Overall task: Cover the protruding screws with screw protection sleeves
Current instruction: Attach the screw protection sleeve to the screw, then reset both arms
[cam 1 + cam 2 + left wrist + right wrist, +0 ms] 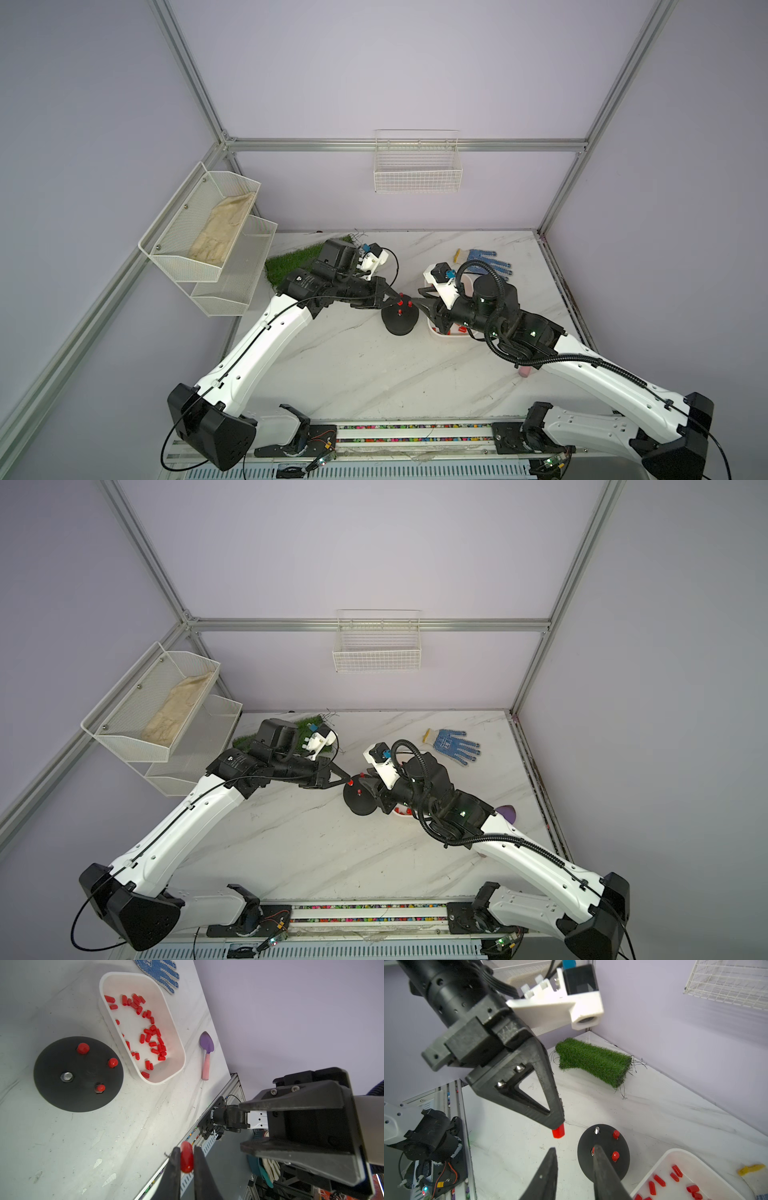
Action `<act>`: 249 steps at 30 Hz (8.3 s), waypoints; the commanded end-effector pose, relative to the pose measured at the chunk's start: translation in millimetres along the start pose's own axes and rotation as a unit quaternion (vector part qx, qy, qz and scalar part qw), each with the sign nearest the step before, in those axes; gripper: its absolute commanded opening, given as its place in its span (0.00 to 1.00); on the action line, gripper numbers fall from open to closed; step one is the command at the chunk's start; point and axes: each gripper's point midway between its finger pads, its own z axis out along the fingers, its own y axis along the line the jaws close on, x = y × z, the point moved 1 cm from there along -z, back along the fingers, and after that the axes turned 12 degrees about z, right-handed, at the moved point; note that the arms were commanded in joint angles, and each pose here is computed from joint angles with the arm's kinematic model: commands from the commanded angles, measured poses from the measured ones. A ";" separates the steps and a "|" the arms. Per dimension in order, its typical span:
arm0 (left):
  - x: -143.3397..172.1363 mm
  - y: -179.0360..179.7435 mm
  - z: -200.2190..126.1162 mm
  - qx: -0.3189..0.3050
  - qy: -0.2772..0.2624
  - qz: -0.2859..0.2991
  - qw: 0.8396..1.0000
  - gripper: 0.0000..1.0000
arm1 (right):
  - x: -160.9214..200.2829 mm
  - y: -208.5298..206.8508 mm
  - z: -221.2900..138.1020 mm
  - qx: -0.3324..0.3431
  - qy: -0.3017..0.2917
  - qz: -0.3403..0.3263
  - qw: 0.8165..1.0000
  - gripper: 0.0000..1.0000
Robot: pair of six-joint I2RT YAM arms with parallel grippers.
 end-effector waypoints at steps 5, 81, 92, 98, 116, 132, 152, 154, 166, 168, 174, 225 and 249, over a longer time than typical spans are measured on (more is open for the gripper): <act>-10.0 34.3 -3.6 -0.104 -0.015 0.013 0.994 0.13 | 25.0 -27.4 14.0 0.048 0.028 0.036 0.998 0.32; -21.0 106.0 62.3 -0.211 0.017 -0.024 0.977 0.14 | 60.2 -28.4 16.4 0.013 0.052 0.084 0.995 0.32; -25.0 108.1 62.9 -0.217 0.014 -0.024 0.976 0.14 | 60.0 -27.5 18.8 0.009 0.053 0.082 0.995 0.32; -27.5 108.6 65.6 -0.214 0.014 -0.025 0.976 0.14 | 58.3 -27.4 18.8 0.010 0.052 0.080 0.995 0.32; -7.2 116.3 82.6 -0.209 0.046 -0.034 0.976 0.14 | 56.1 -28.5 17.3 0.013 0.050 0.081 0.995 0.32; 1.6 124.7 82.0 -0.232 0.053 -0.033 0.971 0.14 | 53.1 -26.8 12.1 0.010 0.043 0.079 0.996 0.32; 12.7 133.4 87.6 -0.245 0.069 -0.038 0.966 0.14 | 52.3 -25.2 7.7 0.007 0.039 0.079 0.996 0.31; 12.1 133.2 88.2 -0.244 0.068 -0.039 0.966 0.14 | 53.2 -25.4 7.5 0.008 0.040 0.079 0.996 0.32; 6.9 128.5 92.1 -0.230 0.061 -0.041 0.970 0.14 | 53.2 -25.3 6.7 0.007 0.040 0.079 0.996 0.32; 5.8 127.6 93.4 -0.228 0.060 -0.040 0.971 0.14 | 53.3 -24.9 7.0 0.006 0.040 0.079 0.996 0.32; 9.6 128.3 96.7 -0.227 0.070 -0.038 0.971 0.15 | 51.8 -25.4 7.1 0.009 0.039 0.077 0.996 0.32; 2.6 107.1 81.1 -0.257 0.052 0.008 0.965 0.27 | 52.9 -26.3 1.0 0.012 0.032 0.085 0.996 0.32; -10.2 114.5 -63.7 -0.356 -0.153 -0.012 0.922 1.00 | 23.0 -110.5 -13.0 0.157 -0.029 0.174 0.972 0.97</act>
